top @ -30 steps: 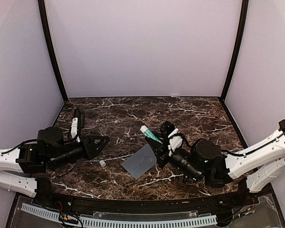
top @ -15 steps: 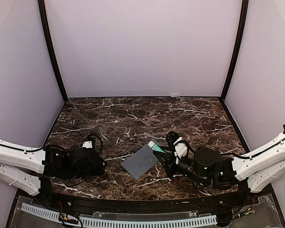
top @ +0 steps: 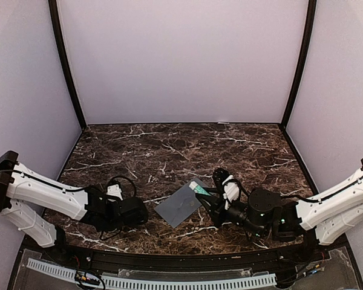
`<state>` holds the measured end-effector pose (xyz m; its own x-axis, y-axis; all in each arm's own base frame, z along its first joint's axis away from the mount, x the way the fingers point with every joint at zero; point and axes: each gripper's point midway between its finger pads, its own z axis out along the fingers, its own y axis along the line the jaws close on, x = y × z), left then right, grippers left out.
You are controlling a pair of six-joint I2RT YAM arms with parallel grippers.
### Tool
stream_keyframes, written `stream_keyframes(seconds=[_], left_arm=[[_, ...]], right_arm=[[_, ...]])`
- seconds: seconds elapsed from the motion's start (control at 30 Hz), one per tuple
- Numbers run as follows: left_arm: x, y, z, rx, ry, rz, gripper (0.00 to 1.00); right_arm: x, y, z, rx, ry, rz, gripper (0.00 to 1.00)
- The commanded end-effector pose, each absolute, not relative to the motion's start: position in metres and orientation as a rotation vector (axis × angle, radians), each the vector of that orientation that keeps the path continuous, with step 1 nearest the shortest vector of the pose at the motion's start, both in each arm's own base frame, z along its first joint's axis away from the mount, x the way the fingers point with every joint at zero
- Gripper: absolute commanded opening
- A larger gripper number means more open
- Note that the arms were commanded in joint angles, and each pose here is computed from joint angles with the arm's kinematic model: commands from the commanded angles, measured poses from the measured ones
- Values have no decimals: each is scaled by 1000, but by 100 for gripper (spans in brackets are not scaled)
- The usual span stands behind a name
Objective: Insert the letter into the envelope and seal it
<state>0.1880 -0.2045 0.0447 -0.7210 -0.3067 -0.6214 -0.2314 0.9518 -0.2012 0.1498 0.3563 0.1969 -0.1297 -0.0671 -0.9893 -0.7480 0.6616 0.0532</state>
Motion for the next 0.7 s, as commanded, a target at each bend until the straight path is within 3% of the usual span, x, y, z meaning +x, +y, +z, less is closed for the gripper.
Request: stream_keyframes(seconds=[0.0, 0.67], left_arm=[[198, -201, 53, -451, 2324, -81, 54], [217, -201, 33, -505, 2291, -6, 47]], right_arm=[[151, 355, 198, -663, 1611, 692, 0], [148, 355, 192, -677, 1631, 705, 0]])
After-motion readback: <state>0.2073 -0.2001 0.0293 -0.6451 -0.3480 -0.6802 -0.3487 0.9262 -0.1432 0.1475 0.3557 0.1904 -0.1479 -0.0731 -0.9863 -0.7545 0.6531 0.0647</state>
